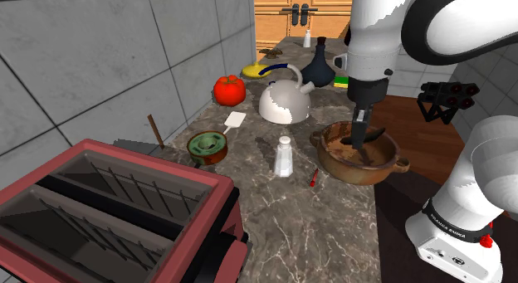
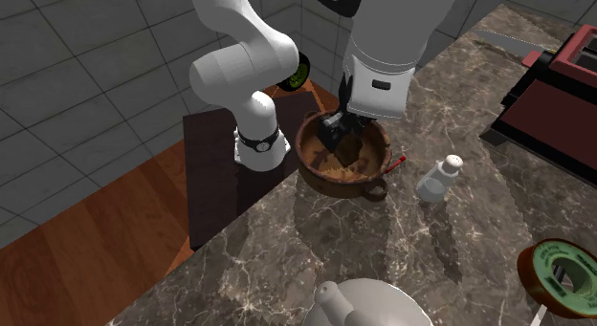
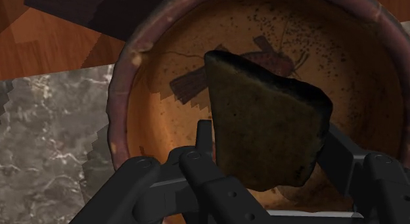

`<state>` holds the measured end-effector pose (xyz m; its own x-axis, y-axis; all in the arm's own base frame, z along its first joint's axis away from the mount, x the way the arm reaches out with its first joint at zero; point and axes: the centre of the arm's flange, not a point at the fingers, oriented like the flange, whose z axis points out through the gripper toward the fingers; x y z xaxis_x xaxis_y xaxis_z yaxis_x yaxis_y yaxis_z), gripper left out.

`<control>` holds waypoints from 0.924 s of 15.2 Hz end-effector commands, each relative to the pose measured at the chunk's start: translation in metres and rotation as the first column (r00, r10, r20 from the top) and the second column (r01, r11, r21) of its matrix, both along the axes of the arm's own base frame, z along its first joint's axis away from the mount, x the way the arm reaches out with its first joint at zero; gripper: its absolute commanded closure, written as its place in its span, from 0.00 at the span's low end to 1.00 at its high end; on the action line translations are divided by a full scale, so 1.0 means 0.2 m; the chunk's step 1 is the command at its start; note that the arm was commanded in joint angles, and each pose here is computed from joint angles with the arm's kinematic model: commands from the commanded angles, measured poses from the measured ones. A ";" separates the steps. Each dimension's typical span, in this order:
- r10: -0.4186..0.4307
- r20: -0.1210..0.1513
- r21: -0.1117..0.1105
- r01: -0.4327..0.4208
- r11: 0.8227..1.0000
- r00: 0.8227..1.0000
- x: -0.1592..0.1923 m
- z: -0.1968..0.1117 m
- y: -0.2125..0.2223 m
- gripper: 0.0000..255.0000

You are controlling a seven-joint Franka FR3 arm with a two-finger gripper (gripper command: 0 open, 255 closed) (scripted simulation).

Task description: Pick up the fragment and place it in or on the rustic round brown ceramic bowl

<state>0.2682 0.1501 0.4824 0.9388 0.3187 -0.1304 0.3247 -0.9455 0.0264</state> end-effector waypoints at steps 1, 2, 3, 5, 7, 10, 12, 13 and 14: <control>0.000 0.000 0.000 0.000 1.000 1.000 0.00 0.00 0.00 1.00; 0.000 0.000 0.000 0.000 1.000 1.000 0.00 0.00 0.00 1.00; 0.000 0.000 0.000 0.000 1.000 1.000 0.00 0.00 0.00 0.00; 0.000 0.000 0.000 0.000 1.000 1.000 0.00 0.00 0.00 0.00; 0.000 0.000 0.000 0.000 1.000 1.000 0.00 0.00 0.00 0.00; 0.000 0.000 0.000 0.000 1.000 1.000 0.02 0.13 0.01 0.00; 0.000 0.000 0.000 0.000 1.000 1.000 0.03 0.25 0.02 0.00; 0.000 0.000 0.000 0.000 1.000 1.000 0.03 0.25 0.02 0.00; 0.000 0.000 0.000 0.000 1.000 1.000 0.03 0.25 0.02 0.00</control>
<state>0.2738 0.1533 0.5285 0.9388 0.3190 -0.1297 0.3248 -0.9454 0.0262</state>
